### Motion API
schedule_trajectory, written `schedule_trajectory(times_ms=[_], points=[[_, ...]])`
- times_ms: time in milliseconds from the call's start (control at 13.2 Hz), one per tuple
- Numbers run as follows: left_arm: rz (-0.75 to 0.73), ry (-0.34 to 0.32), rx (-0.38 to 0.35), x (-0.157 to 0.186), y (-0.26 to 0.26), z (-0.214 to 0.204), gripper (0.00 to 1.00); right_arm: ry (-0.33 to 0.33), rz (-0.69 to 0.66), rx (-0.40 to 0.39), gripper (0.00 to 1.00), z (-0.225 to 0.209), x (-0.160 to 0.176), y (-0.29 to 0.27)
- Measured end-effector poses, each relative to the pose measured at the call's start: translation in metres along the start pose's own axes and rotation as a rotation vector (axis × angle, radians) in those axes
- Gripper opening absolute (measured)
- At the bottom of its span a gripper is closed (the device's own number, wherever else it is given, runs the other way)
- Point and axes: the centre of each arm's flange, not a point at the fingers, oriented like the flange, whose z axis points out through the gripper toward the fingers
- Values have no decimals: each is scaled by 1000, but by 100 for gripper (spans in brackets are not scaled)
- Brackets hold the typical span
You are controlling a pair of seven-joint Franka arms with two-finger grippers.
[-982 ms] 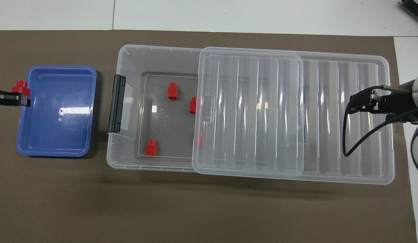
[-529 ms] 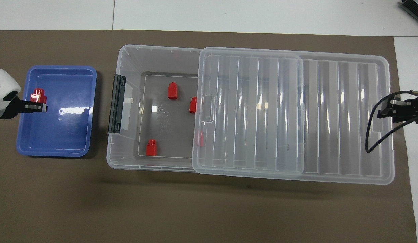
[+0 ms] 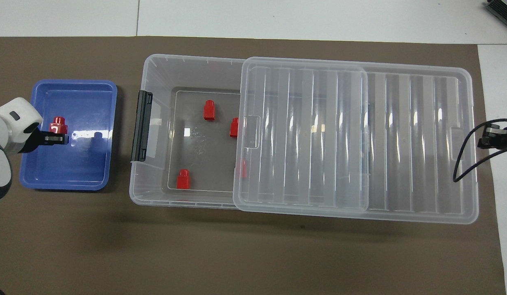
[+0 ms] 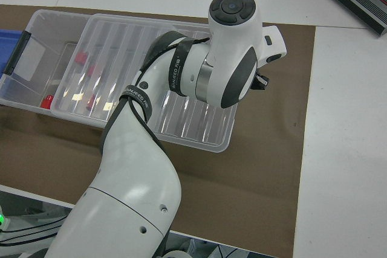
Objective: Place red block in blue tray from box
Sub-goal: 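Lower the red block into the blue tray and open the left gripper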
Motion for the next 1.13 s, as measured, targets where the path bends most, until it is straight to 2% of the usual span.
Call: schedule_trajectory(times_ms=[302,680,831,907,1133], points=[[-2,1,0,-5,0,29,34,-28,-13,2,1,29,8,5],[-3,-7,-2,-6,0,41,34,-31,-53,6,1,31,7,-12],[-3,-7,-2,-6,0,41,40,-32,-92,9,1,31,5,-30],[-3,-7,-2,-6,0,41,46,-35,-114,11,1,31,3,-40],[-1,-14,-5,-5,0,39,47,-72,-179,13,1,33,-7,-75]])
